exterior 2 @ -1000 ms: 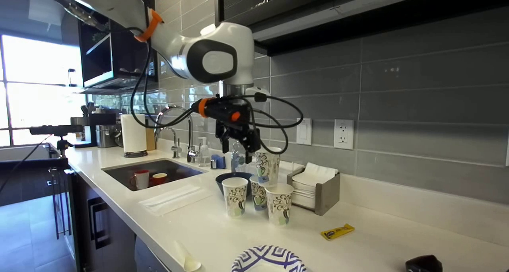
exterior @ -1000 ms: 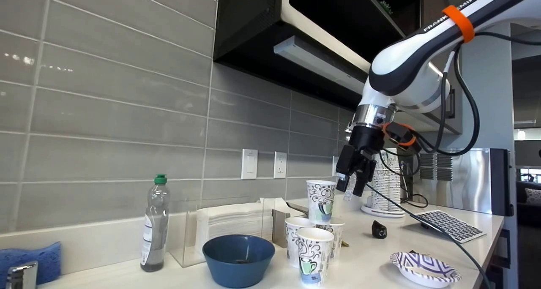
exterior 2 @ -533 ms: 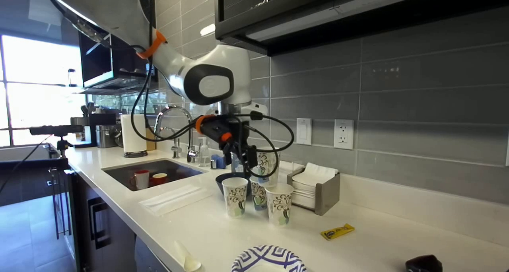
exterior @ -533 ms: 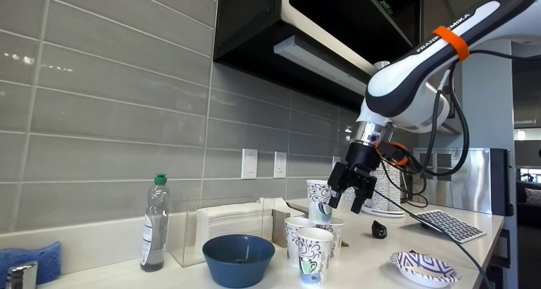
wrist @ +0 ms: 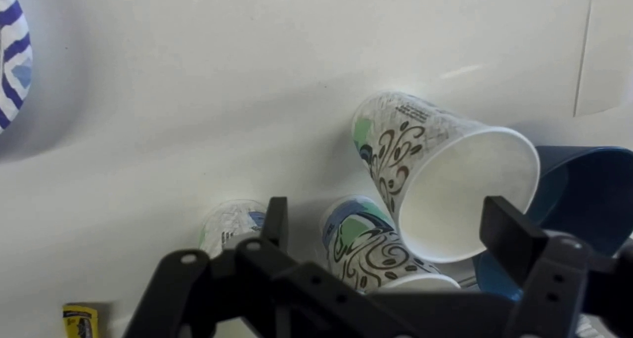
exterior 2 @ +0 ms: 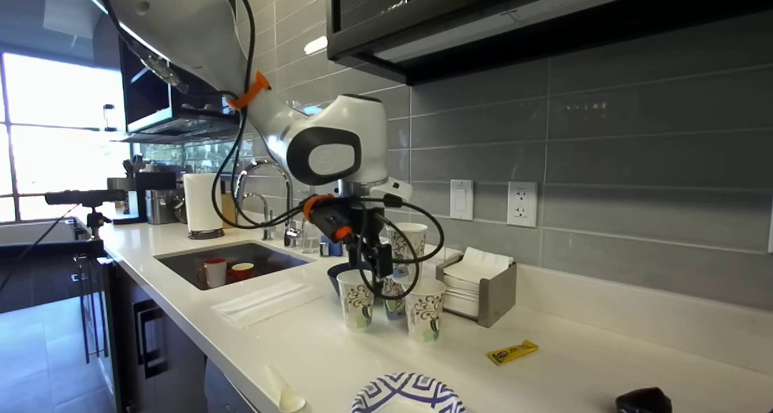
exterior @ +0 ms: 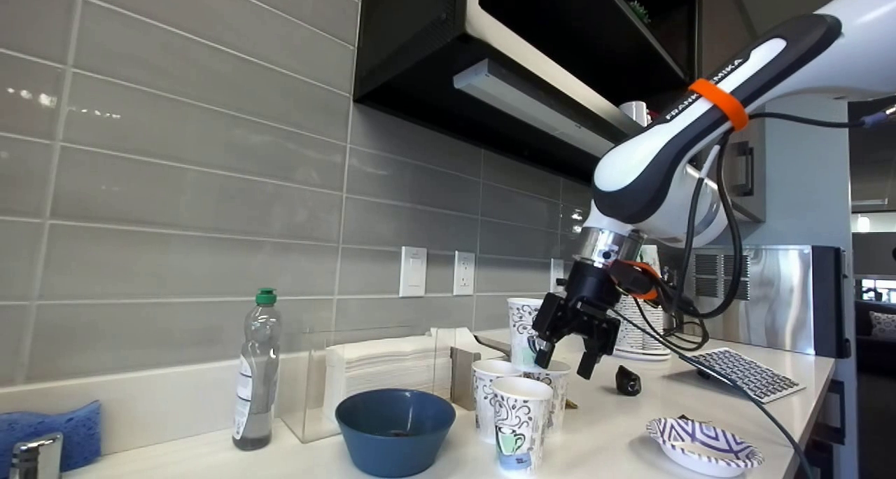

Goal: Stack the cups together

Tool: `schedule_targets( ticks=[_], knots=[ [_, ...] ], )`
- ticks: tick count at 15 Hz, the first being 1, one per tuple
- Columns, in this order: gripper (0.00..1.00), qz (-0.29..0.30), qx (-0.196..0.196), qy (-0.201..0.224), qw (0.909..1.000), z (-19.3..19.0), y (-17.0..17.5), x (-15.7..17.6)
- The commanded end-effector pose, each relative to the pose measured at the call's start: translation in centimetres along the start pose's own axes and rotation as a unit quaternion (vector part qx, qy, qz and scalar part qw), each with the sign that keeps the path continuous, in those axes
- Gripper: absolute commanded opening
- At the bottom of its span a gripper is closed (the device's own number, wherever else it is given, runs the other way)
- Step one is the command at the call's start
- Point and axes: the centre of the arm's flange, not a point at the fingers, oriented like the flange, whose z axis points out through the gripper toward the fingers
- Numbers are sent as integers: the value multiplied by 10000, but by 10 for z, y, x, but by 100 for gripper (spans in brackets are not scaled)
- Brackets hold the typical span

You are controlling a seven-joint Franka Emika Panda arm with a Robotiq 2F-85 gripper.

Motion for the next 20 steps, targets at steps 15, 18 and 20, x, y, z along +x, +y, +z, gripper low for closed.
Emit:
schedule_targets(
  ticks=[15, 18, 20],
  knots=[
    [0, 200, 102, -164, 9996, 22, -19, 20],
    [0, 169, 1, -199, 9997, 7, -21, 17],
    [1, 106, -29, -252, 9996, -3, -24, 14]
  ],
)
